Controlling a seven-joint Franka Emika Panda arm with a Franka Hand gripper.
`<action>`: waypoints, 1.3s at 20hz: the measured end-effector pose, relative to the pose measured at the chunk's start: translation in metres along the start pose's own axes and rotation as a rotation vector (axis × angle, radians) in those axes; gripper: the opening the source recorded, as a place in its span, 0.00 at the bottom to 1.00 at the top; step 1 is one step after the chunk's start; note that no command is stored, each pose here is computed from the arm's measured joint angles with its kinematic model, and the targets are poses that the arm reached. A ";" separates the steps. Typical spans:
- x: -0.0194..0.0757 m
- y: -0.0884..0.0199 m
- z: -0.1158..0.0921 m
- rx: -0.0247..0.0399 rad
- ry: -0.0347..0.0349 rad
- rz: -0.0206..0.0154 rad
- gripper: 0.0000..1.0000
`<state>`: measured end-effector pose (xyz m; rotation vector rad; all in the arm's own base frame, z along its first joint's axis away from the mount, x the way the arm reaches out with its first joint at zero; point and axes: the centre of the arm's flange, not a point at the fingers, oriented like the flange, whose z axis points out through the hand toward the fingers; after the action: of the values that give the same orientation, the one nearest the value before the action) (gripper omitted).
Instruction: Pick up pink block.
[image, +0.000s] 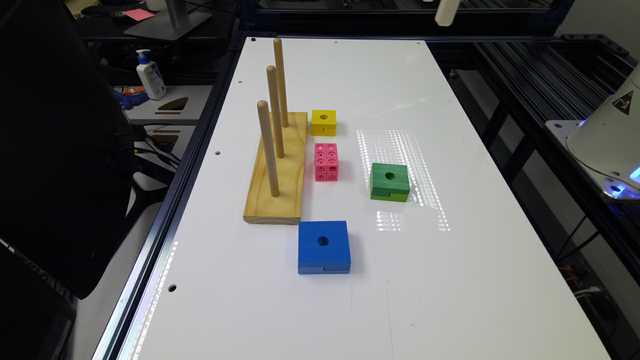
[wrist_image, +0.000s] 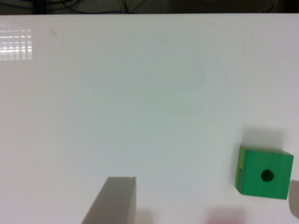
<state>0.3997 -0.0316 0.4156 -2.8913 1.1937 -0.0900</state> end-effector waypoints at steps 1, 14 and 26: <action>0.0014 -0.001 0.000 -0.0007 -0.0008 -0.0002 1.00; 0.0184 -0.021 -0.003 0.0006 0.0023 -0.0059 1.00; 0.0368 -0.057 0.002 -0.0033 -0.0075 -0.0129 1.00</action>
<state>0.4661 -0.0170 0.4174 -2.8998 1.1754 -0.0774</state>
